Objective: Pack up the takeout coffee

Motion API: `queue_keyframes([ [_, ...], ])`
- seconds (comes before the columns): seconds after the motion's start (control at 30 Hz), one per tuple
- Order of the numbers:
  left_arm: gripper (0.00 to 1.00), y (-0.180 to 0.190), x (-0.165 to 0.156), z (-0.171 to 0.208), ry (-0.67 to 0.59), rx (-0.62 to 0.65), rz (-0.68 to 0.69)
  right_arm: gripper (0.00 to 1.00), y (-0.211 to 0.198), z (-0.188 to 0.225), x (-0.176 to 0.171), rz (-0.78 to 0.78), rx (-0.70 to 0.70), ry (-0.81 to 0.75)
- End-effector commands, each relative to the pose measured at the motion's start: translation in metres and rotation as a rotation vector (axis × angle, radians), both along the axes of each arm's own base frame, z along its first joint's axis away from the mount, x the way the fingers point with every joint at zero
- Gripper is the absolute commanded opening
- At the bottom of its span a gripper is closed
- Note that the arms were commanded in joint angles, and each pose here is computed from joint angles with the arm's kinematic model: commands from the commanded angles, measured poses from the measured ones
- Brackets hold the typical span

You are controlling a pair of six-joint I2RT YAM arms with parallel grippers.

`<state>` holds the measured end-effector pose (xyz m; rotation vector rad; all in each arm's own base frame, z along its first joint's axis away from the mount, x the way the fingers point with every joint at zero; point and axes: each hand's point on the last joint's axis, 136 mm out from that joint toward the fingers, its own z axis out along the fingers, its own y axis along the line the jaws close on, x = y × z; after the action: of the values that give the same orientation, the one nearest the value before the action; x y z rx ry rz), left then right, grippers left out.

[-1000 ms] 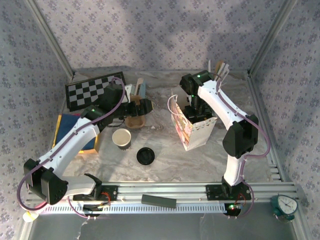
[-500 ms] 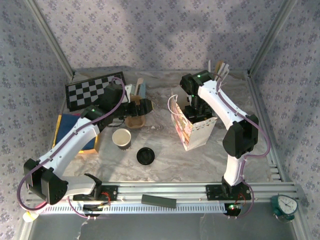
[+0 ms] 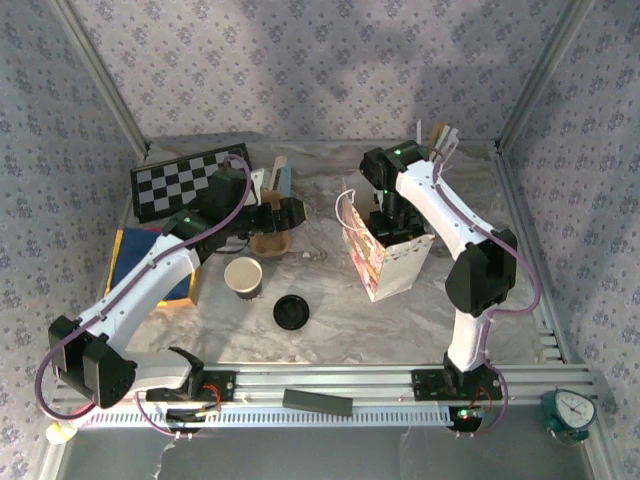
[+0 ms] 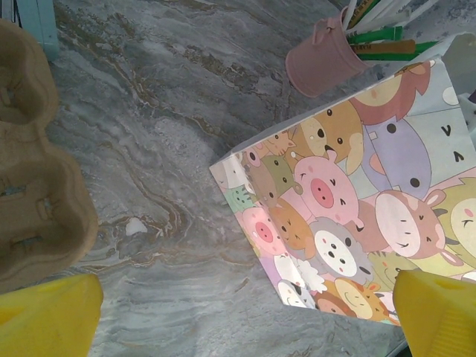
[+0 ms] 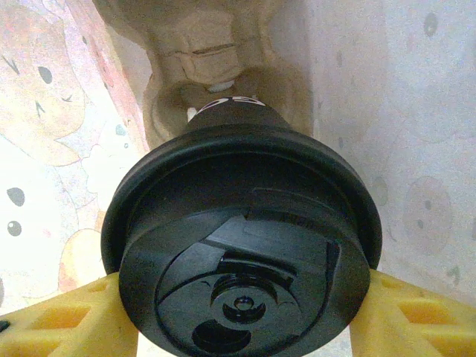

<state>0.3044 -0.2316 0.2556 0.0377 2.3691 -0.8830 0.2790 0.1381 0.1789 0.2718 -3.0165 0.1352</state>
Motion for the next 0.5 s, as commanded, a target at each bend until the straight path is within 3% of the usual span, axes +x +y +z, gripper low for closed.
queue_keyframes([
  [0.0,1.00,-0.005,0.005,0.017,-0.037,-0.034,-0.010,0.65,-0.006,0.004,-0.008,0.002,-0.009,0.027],
  [0.47,1.00,-0.004,0.005,0.015,-0.031,-0.030,-0.009,0.65,-0.003,-0.017,-0.007,-0.001,-0.001,0.046],
])
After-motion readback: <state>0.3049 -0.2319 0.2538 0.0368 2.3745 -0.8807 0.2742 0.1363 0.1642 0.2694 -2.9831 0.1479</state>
